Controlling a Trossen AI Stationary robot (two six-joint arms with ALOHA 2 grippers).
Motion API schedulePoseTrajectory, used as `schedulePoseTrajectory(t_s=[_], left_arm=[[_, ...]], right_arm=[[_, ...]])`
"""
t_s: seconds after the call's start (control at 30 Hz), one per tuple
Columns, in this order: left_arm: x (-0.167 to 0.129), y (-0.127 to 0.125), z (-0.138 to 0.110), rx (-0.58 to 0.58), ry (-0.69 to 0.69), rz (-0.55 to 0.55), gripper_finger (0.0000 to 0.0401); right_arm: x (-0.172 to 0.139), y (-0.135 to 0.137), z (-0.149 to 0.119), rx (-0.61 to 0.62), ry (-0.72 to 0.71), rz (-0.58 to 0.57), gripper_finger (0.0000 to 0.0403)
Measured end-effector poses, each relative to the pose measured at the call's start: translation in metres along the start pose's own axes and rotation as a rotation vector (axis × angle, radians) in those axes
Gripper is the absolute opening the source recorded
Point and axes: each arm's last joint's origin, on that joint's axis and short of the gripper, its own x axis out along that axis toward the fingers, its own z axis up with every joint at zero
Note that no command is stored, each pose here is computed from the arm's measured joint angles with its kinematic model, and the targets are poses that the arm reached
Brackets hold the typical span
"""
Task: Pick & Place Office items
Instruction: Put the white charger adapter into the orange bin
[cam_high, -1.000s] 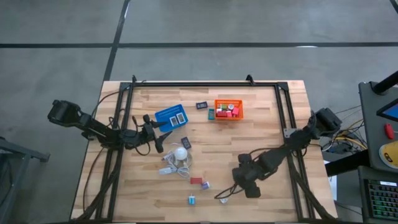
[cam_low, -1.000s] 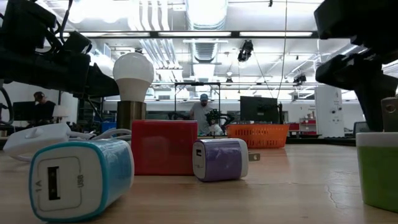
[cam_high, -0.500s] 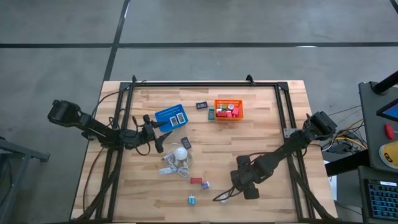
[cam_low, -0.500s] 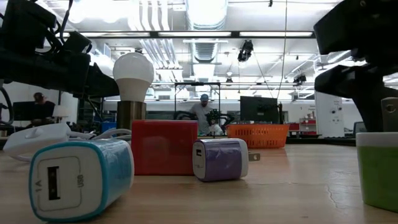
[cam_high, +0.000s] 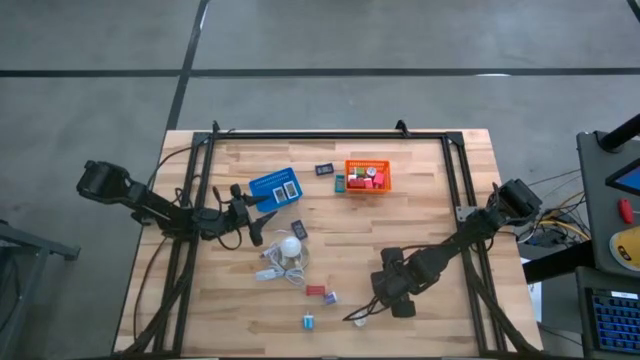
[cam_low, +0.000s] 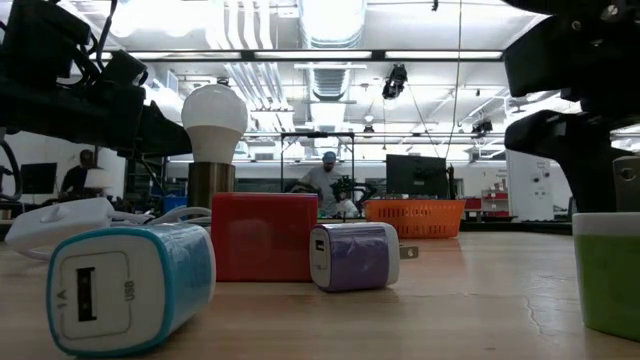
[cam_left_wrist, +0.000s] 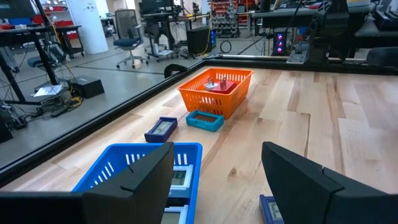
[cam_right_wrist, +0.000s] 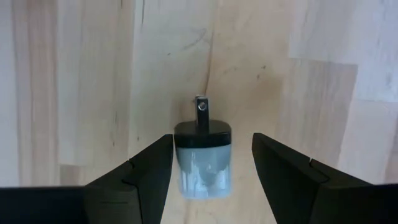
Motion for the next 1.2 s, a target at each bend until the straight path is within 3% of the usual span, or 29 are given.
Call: schedulePoseTrajectory(t_s=[0.3,0.5,0.87,1.07,1.2], left_arm=[[0.0,0.0,-0.001,0.004,0.005,0.0,0.0248],[0.0,0.0,-0.001,0.004,0.01,0.0,0.0248],[0.0,0.0,-0.002,0.003,0.014,0.0,0.0248],[0.0,0.0,-0.002,0.003,0.013,0.001,0.0248],[0.0,0.0,-0.002,0.003,0.013,0.0,0.0248]], right_arm=[[0.012,0.002,-0.002,0.002,0.021,-0.01,0.0205],[0.016,0.005,-0.003,-0.014,0.027,-0.014,0.0124],[0.017,0.01,-0.004,-0.115,-0.036,-0.092,0.0123],[0.013,0.009,0.008,-0.184,-0.214,-0.154,0.0123],[0.013,0.007,0.017,-0.232,-0.365,-0.118,0.0123]])
